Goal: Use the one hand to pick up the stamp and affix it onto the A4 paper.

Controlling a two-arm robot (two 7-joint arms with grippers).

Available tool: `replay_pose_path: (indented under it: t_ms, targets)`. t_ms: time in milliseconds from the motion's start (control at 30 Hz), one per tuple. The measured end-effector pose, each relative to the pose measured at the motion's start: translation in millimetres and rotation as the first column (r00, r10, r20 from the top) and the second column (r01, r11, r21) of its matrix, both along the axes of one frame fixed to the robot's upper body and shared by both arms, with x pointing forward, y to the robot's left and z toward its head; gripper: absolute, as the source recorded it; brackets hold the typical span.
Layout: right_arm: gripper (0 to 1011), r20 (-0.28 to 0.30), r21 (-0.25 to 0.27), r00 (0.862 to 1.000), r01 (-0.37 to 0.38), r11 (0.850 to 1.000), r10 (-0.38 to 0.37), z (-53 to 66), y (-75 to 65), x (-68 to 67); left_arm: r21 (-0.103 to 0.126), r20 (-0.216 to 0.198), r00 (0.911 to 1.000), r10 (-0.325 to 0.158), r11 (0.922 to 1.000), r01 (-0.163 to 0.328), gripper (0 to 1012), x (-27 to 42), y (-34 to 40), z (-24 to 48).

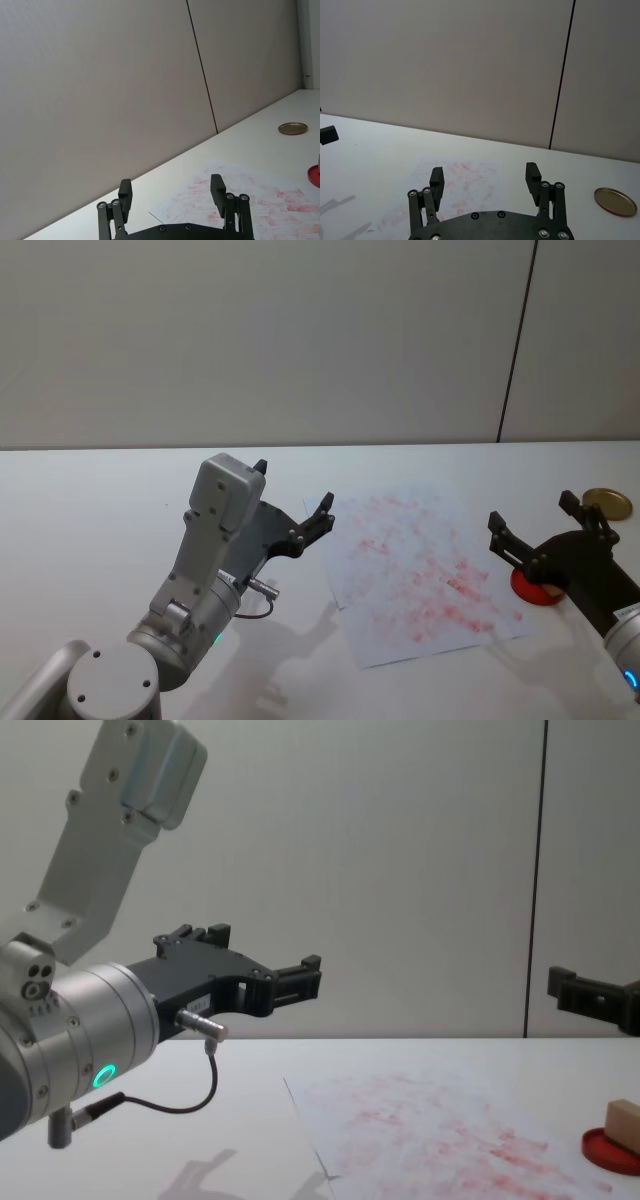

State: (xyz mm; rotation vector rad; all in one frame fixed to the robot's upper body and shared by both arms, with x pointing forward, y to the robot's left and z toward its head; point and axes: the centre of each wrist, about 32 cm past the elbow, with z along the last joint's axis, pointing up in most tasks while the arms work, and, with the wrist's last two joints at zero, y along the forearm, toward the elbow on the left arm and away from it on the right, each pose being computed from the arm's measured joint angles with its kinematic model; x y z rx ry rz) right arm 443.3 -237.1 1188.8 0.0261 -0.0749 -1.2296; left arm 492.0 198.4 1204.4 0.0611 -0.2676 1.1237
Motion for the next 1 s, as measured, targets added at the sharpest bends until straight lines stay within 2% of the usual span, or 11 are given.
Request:
replay_pose_path:
  t_ms: [800, 1000]
  targets:
    - [1001, 0.0, -0.001, 1.0, 0.0, 1.0, 0.0, -0.2, -0.2, 0.2, 0.0, 0.0, 1.0, 0.0, 1.0, 0.0, 993, 0.0, 0.0, 0.0]
    - [1001, -0.009, -0.01, 1.0, 0.0, 1.0, 0.0, -1.0, -3.9, 3.7, 0.0, 0.0, 1.0, 0.0, 1.0, 0.0, 993, 0.0, 0.0, 0.0]
